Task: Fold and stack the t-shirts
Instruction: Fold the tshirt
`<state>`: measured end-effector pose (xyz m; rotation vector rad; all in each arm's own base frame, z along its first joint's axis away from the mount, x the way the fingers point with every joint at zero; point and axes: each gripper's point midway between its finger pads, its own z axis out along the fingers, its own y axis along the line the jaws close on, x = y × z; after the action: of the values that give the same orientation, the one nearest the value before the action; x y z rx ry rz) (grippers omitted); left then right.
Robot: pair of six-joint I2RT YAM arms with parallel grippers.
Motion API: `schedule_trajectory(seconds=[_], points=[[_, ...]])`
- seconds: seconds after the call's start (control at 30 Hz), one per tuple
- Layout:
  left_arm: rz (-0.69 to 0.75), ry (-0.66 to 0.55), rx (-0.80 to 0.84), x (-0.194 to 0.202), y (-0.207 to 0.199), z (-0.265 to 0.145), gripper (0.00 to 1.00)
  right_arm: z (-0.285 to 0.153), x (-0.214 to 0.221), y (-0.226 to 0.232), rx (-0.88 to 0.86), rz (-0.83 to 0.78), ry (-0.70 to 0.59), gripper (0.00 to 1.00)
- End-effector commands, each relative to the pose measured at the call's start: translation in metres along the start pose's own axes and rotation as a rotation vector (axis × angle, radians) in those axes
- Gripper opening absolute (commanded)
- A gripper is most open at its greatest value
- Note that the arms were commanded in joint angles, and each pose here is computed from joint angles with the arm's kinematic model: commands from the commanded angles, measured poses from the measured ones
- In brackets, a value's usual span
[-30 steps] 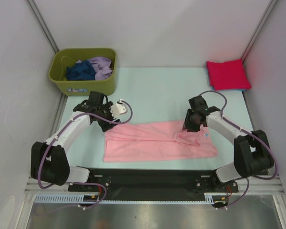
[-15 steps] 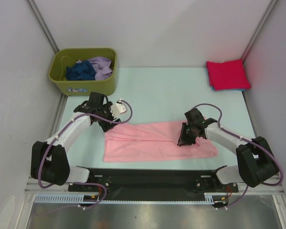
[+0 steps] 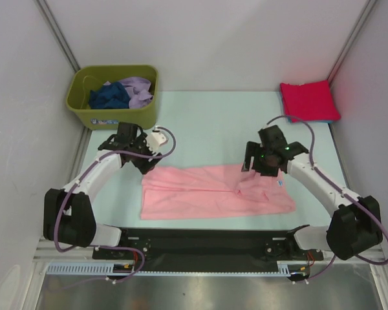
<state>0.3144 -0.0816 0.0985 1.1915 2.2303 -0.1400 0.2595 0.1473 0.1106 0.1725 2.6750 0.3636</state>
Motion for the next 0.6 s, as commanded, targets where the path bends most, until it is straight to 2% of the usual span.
schedule_trajectory(seconds=[0.0, 0.03, 0.13, 0.23, 0.4, 0.5, 0.53, 0.57], points=[[-0.063, -0.053, -0.073, -0.018, 0.023, 0.006, 0.77, -0.017, -0.030, -0.051, 0.124, 0.050, -0.070, 0.81], [-0.074, -0.018, -0.086, -0.010, 0.027, 0.014, 0.77, -0.012, -0.045, -0.072, 0.148, 0.127, -0.104, 0.81], [-0.094, 0.056, -0.153, 0.004, 0.045, 0.029, 0.77, -0.001, -0.081, -0.097, 0.156, 0.212, -0.199, 0.76], [-0.087, 0.135, -0.127, 0.020, 0.046, 0.049, 0.77, 0.026, -0.103, -0.093, 0.063, 0.223, -0.189, 0.69], [-0.077, 0.196, -0.082, 0.037, 0.040, 0.066, 0.75, 0.060, -0.105, -0.103, 0.060, 0.262, -0.134, 0.62], [-0.077, 0.235, -0.051, 0.049, 0.033, 0.071, 0.62, 0.073, -0.101, -0.110, 0.086, 0.284, -0.120, 0.42], [-0.078, 0.245, -0.042, 0.053, 0.030, 0.071, 0.54, 0.076, -0.101, -0.111, 0.089, 0.284, -0.119, 0.23], [-0.073, 0.251, -0.034, 0.055, 0.027, 0.070, 0.34, 0.075, -0.104, -0.122, 0.107, 0.311, -0.133, 0.15]])
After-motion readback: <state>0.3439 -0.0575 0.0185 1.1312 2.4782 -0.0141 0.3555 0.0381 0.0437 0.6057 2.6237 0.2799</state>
